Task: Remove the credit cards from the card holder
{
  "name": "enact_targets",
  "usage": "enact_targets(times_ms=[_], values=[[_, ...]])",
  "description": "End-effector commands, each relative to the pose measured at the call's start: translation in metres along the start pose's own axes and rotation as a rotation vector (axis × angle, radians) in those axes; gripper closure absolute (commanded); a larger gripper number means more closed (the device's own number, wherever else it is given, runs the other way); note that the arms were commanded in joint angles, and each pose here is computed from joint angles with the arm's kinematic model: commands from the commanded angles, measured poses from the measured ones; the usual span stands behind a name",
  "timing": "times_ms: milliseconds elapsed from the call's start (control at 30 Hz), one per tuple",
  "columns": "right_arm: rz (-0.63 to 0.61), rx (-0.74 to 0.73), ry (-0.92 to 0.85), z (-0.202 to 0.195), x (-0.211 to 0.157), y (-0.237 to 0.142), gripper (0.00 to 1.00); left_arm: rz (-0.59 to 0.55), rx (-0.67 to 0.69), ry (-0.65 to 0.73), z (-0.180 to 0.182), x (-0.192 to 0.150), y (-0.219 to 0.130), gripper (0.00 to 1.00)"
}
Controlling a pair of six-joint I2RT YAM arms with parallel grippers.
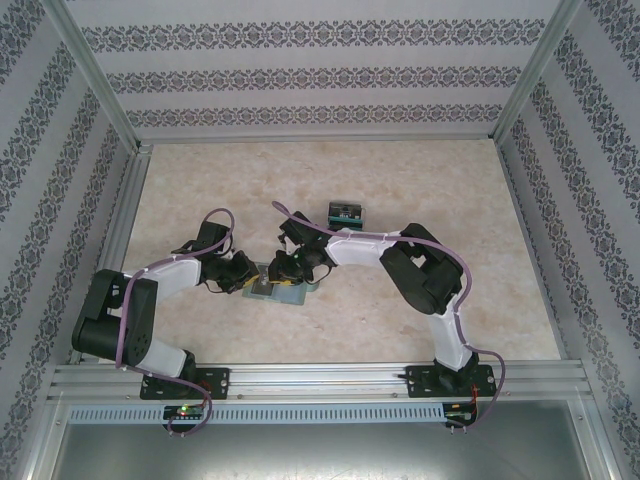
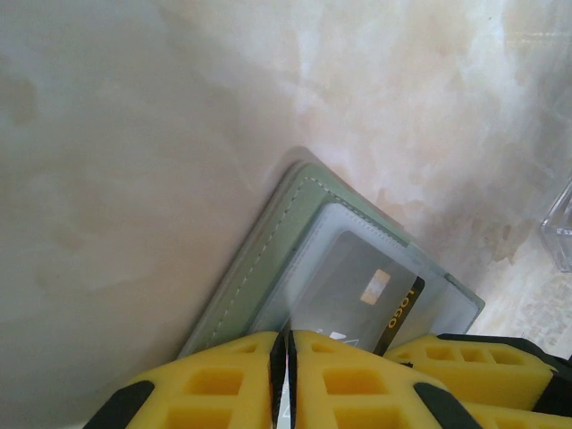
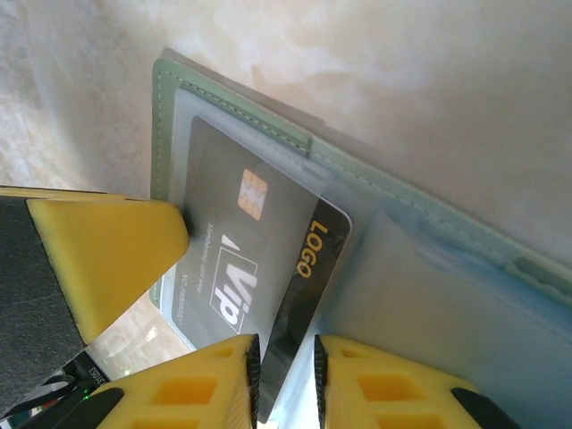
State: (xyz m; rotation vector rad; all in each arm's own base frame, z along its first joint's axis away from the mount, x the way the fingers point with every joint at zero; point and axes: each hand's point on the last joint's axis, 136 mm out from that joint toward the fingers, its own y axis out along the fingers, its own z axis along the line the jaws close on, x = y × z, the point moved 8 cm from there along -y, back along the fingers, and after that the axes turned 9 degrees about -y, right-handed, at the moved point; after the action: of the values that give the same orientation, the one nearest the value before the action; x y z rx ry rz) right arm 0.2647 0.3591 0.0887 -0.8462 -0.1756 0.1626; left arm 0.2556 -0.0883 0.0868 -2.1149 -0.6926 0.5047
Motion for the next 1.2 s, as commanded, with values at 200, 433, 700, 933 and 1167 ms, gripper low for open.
enact_targets(times_ms=[200,433,700,933,1167], values=[[0.007,0.041,0.036,0.003,0.006,0.012,0.8,0.005,0.111,-0.017,0.024,-0.006,0.008,0.85],[-0.006,0.056,0.063,0.0,0.007,0.01,0.92,0.004,0.112,-0.019,0.025,-0.006,0.008,0.85],[-0.028,0.067,0.109,-0.013,0.002,0.003,1.0,-0.019,0.146,-0.007,0.026,-0.004,0.006,0.86],[-0.051,0.067,0.128,-0.022,-0.004,-0.005,1.0,-0.029,0.156,-0.01,0.027,-0.001,0.004,0.86],[-0.059,0.073,0.124,-0.023,-0.005,-0.009,1.0,-0.032,0.132,-0.002,0.021,0.0,0.0,0.81]])
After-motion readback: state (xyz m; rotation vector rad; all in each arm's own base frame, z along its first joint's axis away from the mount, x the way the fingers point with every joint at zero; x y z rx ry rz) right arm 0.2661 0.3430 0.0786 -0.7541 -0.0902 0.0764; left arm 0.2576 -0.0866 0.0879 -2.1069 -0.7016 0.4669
